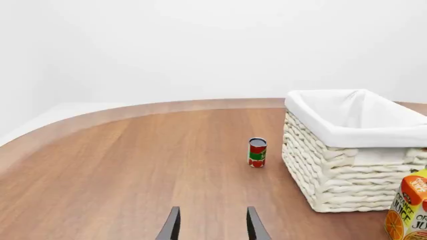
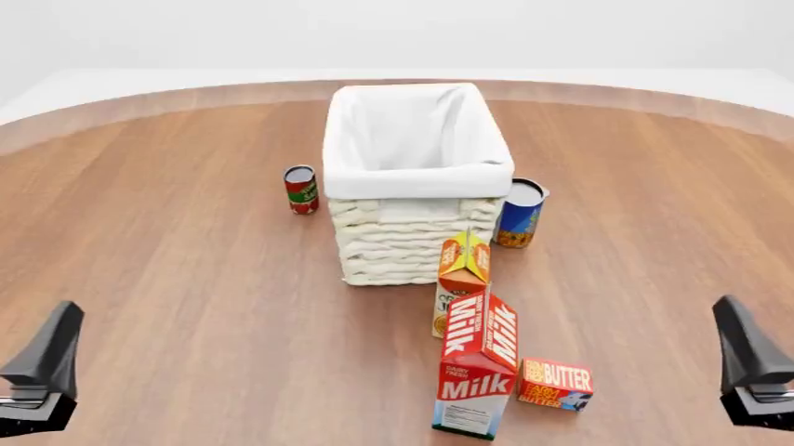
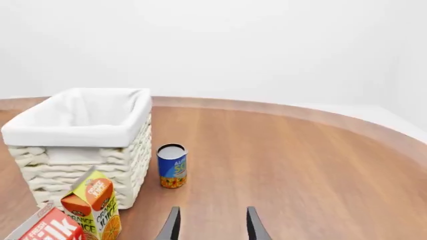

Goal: Pick up the butter and put it in the basket.

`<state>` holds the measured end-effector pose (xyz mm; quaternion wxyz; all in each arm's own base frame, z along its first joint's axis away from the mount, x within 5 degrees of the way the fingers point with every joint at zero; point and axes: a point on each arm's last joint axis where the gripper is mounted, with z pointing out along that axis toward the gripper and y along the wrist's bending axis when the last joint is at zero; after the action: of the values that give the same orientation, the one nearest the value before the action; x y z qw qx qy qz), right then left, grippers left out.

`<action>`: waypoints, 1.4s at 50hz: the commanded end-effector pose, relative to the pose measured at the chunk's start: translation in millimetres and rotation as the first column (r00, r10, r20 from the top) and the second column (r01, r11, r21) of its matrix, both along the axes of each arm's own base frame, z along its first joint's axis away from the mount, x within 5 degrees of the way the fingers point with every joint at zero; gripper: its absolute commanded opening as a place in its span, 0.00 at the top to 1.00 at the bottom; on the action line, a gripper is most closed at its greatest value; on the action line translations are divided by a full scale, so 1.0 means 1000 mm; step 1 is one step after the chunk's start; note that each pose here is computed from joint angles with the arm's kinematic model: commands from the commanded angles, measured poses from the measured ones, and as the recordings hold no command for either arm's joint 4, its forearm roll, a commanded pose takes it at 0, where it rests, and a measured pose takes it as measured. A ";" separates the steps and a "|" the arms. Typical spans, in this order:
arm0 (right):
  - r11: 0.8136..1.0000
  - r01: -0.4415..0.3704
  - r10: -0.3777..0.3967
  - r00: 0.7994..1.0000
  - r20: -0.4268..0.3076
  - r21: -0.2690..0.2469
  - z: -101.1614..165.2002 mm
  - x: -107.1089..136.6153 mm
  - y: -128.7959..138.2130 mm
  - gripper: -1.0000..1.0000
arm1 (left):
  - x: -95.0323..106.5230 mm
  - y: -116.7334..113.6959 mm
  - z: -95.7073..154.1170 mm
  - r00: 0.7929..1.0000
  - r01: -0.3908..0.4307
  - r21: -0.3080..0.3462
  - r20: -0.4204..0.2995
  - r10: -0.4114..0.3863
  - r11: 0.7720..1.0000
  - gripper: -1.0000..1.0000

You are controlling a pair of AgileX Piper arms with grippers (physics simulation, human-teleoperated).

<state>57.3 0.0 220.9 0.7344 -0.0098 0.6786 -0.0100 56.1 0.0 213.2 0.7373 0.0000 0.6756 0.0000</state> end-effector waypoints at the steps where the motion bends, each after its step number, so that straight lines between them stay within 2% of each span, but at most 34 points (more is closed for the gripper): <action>1: 0.999 -0.048 0.048 0.999 0.007 -0.005 0.002 -0.002 0.003 0.00 | 0.000 0.000 0.000 1.000 0.000 0.000 0.000 0.000 1.000 0.00; 6: 0.998 -0.055 0.055 0.998 0.019 -0.015 0.012 -0.005 0.003 0.00 | 0.000 0.000 0.000 1.000 0.000 0.000 0.000 0.000 1.000 0.00; 9: 0.998 -0.038 0.040 0.999 0.036 -0.048 0.021 -0.007 0.002 0.00 | 0.000 0.000 0.000 1.000 0.000 0.000 0.000 0.000 1.000 0.00; 10: 0.999 -0.042 0.043 0.998 0.036 -0.035 0.025 -0.009 0.002 0.00 | 0.000 0.000 0.000 1.000 0.000 0.000 0.000 0.000 1.000 0.00; 11: 0.996 -0.062 0.065 0.997 0.048 -0.065 0.030 -0.010 0.003 0.00 | 0.000 0.000 0.000 1.000 0.000 0.000 0.000 0.000 1.000 0.00; 14: 0.994 -0.079 0.084 0.995 0.059 -0.073 0.039 -0.013 0.004 0.00 | 0.000 0.000 0.000 1.000 0.000 0.000 0.000 0.000 1.000 0.00; 17: 0.984 -0.135 0.139 0.990 0.028 -0.116 0.047 -0.017 0.006 0.00 | 0.000 0.000 0.000 1.000 0.000 0.000 0.000 0.000 1.000 0.00; 19: 0.966 -0.185 0.187 0.982 -0.006 -0.183 0.047 -0.015 0.009 0.00 | 0.000 0.000 0.000 1.000 0.000 0.000 0.000 0.000 1.000 0.00; 20: 0.963 -0.205 0.201 0.979 -0.045 -0.173 0.052 -0.009 0.011 0.00 | 0.000 0.000 0.000 1.000 0.000 0.000 0.000 0.000 1.000 0.00; 22: 0.915 -0.292 0.282 0.956 -0.077 -0.279 0.057 -0.007 0.016 0.00 | 0.000 0.000 0.000 1.000 0.000 0.000 0.000 0.000 1.000 0.00; 23: 0.909 -0.288 0.278 0.958 -0.075 -0.302 0.060 -0.007 0.016 0.00 | 0.000 0.000 0.000 1.000 0.000 0.000 0.000 0.000 1.000 0.00; 26: 0.829 -0.316 0.314 0.946 -0.082 -0.462 0.065 -0.007 0.019 0.00 | 0.000 0.000 0.000 1.000 0.000 0.000 0.000 0.000 1.000 0.00; 29: 0.786 -0.347 0.335 0.935 -0.121 -0.511 0.072 -0.003 0.022 0.00 | 0.000 0.000 0.000 1.000 0.000 0.000 0.000 0.000 1.000 0.00; 33: 0.754 -0.401 0.366 0.914 -0.174 -0.520 0.078 0.003 0.027 0.00 | 0.000 0.000 0.000 1.000 0.000 0.000 0.000 0.000 1.000 0.00; 35: 0.720 -0.442 0.389 0.896 -0.216 -0.536 0.075 0.008 0.032 0.00 | 0.000 0.000 0.000 1.000 0.000 0.000 0.000 0.000 1.000 0.00; 40: 0.657 -0.514 0.405 0.858 -0.317 -0.552 0.068 0.020 0.041 0.00 | 0.000 0.000 0.000 1.000 0.000 0.000 0.000 0.000 1.000 0.00; 42: 0.614 -0.565 0.425 0.825 -0.371 -0.552 0.064 0.024 0.047 0.00 | 0.000 0.000 0.000 1.000 0.000 0.000 0.000 0.000 1.000 0.00; 45: 0.586 -0.622 0.450 0.782 -0.430 -0.519 0.067 0.027 0.054 0.00 | 0.000 0.000 0.000 1.000 0.000 0.000 0.000 0.000 1.000 0.00; 46: 0.566 -0.645 0.465 0.764 -0.448 -0.513 0.068 0.026 0.057 0.00 | 0.000 0.000 0.000 1.000 0.000 0.000 0.000 0.000 1.000 0.00; 47: 0.567 -0.661 0.468 0.749 -0.469 -0.491 0.070 0.028 0.059 0.00 | 0.000 0.000 0.000 1.000 0.000 0.000 0.000 0.000 1.000 0.00; 48: 0.553 -0.679 0.483 0.733 -0.479 -0.483 0.072 0.027 0.062 0.00 | 0.000 0.000 0.000 1.000 0.000 0.000 0.000 0.000 1.000 0.00; 51: 0.520 -0.699 0.499 0.715 -0.489 -0.491 0.074 0.026 0.065 0.00 | 0.000 0.000 0.000 1.000 0.000 0.000 0.000 0.000 1.000 0.00; 54: 0.545 -0.717 0.504 0.694 -0.514 -0.433 0.077 0.031 0.070 0.00 | 0.000 0.000 0.000 1.000 0.000 0.000 0.000 0.000 1.000 0.00; 55: 0.495 -0.742 0.551 0.671 -0.496 -0.453 0.079 0.021 0.071 0.00 | 0.000 0.000 0.000 1.000 0.000 0.000 0.000 0.000 1.000 0.00; 56: 0.472 -0.763 0.590 0.646 -0.485 -0.442 0.083 0.015 0.072 0.00 | 0.000 0.000 0.000 1.000 0.000 0.000 0.000 0.000 1.000 0.00; 57: 0.470 -0.791 0.619 0.612 -0.491 -0.392 0.090 0.011 0.074 0.00 | 0.000 0.000 0.000 1.000 0.000 0.000 0.000 0.000 1.000 0.00; 58: 0.450 -0.804 0.621 0.595 -0.511 -0.389 0.088 0.010 0.076 0.00 | 0.000 0.000 0.000 1.000 0.000 0.000 0.000 0.000 1.000 0.00; 60: 0.473 -0.803 0.594 0.595 -0.541 -0.364 0.086 0.016 0.079 0.00 | 0.000 0.000 0.000 1.000 0.000 0.000 0.000 0.000 1.000 0.00; 61: 0.458 -0.805 0.581 0.592 -0.558 -0.377 0.081 0.017 0.080 0.00 | 0.000 0.000 0.000 1.000 0.000 0.000 0.000 0.000 1.000 0.00; 63: 0.464 -0.810 0.574 0.583 -0.575 -0.359 0.083 0.019 0.082 0.00 | 0.000 0.000 0.000 1.000 0.000 0.000 0.000 0.000 1.000 0.00; 64: 0.452 -0.819 0.573 0.570 -0.589 -0.353 0.083 0.019 0.083 0.00 | 0.000 0.000 0.000 1.000 0.000 0.000 0.000 0.000 1.000 0.00; 68: 0.455 -0.823 0.560 0.562 -0.609 -0.341 0.089 0.020 0.084 0.00 | 0.000 0.000 0.000 1.000 0.000 0.000 0.000 0.000 1.000 0.00; 69: 0.444 -0.824 0.538 0.559 -0.632 -0.351 0.084 0.023 0.084 0.00 | 0.000 0.000 0.000 1.000 0.000 0.000 0.000 0.000 1.000 0.00; 70: 0.450 -0.822 0.525 0.560 -0.641 -0.350 0.082 0.025 0.084 0.00 | 0.000 0.000 0.000 1.000 0.000 0.000 0.000 0.000 1.000 0.00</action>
<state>78.0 75.2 303.2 0.5004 -0.5071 0.6983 0.0699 56.1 0.0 213.2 0.7373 0.0000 0.6756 0.0000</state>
